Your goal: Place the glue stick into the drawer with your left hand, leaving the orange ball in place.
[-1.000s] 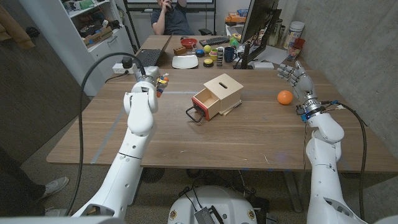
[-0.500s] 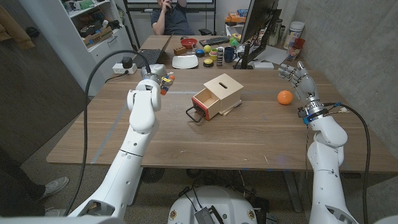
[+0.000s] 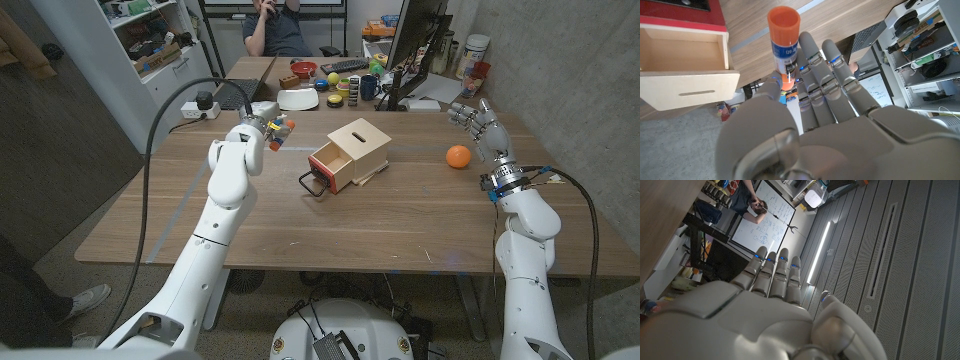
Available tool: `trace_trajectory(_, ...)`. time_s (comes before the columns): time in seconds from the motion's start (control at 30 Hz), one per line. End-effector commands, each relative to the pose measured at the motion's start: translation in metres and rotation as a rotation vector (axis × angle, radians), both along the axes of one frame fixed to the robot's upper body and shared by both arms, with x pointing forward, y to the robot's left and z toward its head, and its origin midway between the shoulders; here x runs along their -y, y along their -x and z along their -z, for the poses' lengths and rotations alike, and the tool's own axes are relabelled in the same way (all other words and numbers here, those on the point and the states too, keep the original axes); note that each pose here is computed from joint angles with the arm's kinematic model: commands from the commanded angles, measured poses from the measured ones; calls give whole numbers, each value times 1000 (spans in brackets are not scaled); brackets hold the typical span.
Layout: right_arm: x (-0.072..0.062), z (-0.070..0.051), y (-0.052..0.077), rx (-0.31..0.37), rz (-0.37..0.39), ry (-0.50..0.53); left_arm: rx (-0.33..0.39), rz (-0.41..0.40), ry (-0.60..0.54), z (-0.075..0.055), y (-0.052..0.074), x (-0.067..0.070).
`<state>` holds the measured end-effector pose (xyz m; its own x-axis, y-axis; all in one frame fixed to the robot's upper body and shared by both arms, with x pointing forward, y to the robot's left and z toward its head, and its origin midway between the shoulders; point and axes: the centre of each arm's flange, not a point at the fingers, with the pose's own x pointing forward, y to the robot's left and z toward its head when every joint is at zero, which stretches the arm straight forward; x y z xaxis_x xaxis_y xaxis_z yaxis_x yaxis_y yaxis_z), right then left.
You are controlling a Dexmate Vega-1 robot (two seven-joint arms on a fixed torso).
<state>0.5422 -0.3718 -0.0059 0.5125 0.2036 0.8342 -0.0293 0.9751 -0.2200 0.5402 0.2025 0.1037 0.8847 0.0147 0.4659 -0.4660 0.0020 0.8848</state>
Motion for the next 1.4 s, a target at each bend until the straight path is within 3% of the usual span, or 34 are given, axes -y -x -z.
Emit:
trace_trajectory(0.03, -1, 0, -1, 4, 0, -1, -4, 86, -33, -1, -2, 11)
trace_trajectory(0.67, 1, 3, 6, 23, 3, -5, -7, 142, -74, 1, 3, 25)
trace_trajectory(1.17, 1, 5, 12, 30, -7, -1, -25, 112, -77, 3, 3, 37)
trace_trajectory(1.3, 2, 5, 15, 34, -6, -3, -28, 132, -88, 4, 1, 43)
trace_trajectory(1.4, 3, 6, 17, 35, -3, -5, -22, 194, -128, 5, 1, 46)
